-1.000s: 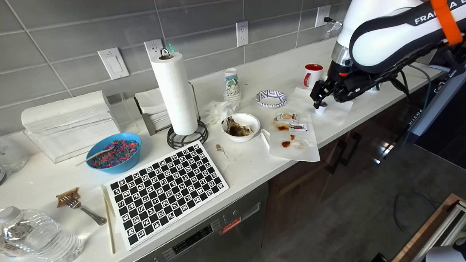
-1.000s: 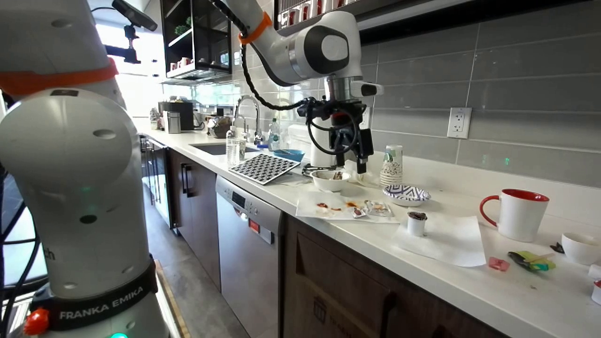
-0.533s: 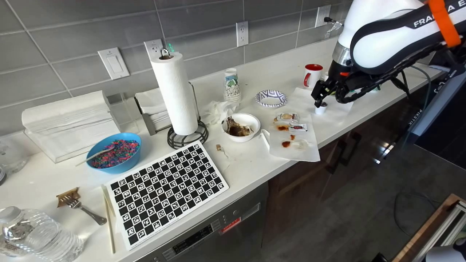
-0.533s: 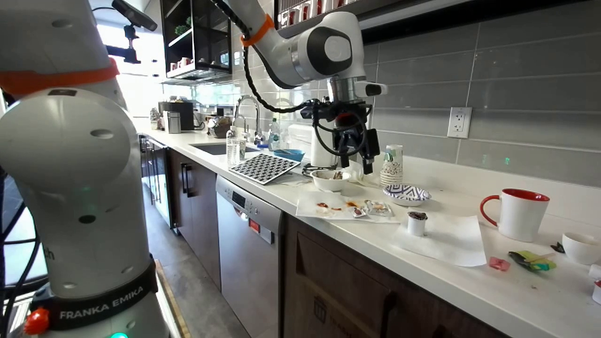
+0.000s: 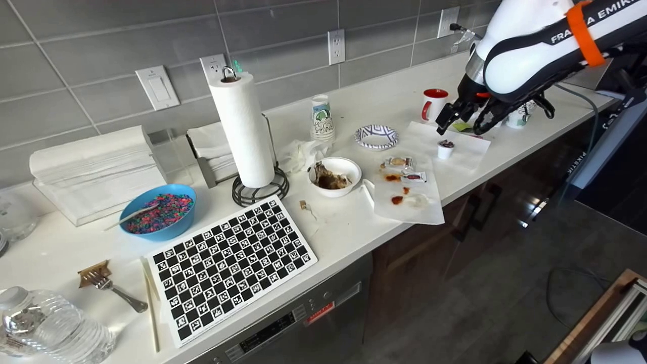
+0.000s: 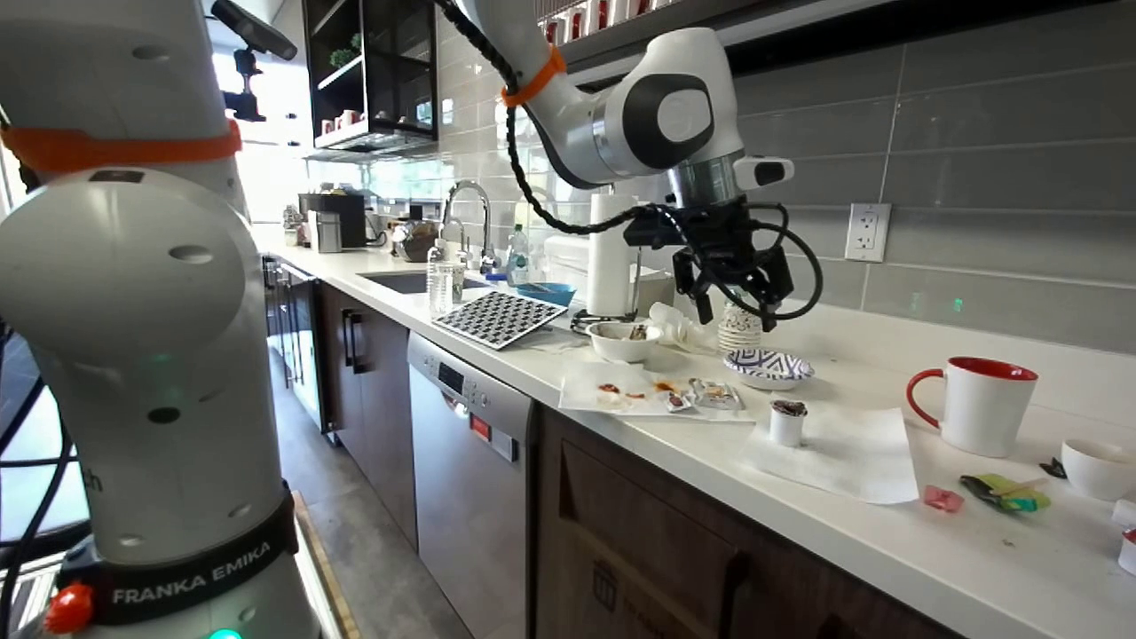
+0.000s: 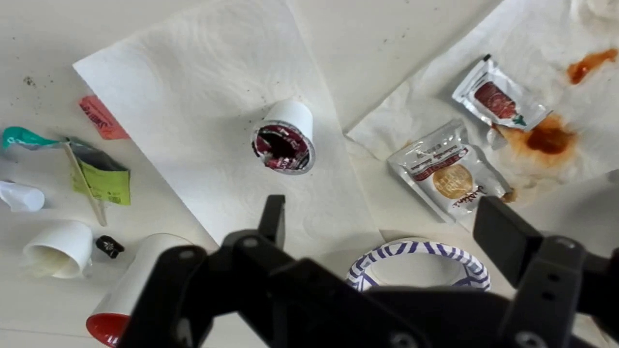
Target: Place the small white container to the left of the mug in the bin beneath the counter
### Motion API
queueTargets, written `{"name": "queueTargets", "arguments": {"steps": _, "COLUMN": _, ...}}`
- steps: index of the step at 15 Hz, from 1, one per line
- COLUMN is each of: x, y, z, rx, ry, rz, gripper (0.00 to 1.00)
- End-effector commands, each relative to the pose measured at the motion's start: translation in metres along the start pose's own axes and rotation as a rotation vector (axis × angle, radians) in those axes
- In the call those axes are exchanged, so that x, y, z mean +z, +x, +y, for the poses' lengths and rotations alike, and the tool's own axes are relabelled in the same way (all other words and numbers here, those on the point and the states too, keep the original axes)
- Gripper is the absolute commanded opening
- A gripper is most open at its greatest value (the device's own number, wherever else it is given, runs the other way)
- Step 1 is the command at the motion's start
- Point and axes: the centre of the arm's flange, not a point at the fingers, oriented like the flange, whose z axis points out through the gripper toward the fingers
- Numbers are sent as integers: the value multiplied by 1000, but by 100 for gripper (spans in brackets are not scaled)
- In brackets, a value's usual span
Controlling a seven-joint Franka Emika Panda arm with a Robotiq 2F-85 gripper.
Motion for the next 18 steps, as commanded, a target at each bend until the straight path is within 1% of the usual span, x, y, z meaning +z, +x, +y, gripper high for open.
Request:
{"name": "queueTargets", "arguments": {"steps": 1, "x": 32, "y": 26, "z": 20, "rx": -67, "ry": 2, "rz": -49, "gripper": 100}}
{"name": "queueTargets", "arguments": {"steps": 4, "x": 54, "y": 36, "z": 22, "rx": -115, "ry": -2, "rz": -84, "gripper": 100}}
{"name": "queueTargets", "arguments": {"steps": 6, "x": 72, "y": 37, "z": 24, "rx": -124, "ry": 6, "rz": -114, "gripper": 100}}
{"name": "queueTargets", "arguments": {"steps": 7, "x": 54, "y": 25, "z": 16, "rx": -106, "ry": -6, "rz": -69, "gripper": 100}}
{"name": "queueTargets", "arguments": {"steps": 9, "x": 61, "y": 26, "z": 16, "rx": -110, "ry": -6, "rz": -78, "gripper": 100}}
{"name": "queueTargets", "arguments": {"steps": 12, "x": 60, "y": 25, "z": 16, "rx": -119, "ry": -14, "rz": -69, "gripper": 100}}
{"name": "queueTargets", "arguments": {"steps": 18, "x": 80, "y": 24, "z": 34, "rx": -154, "ry": -38, "rz": -99, "gripper": 100}}
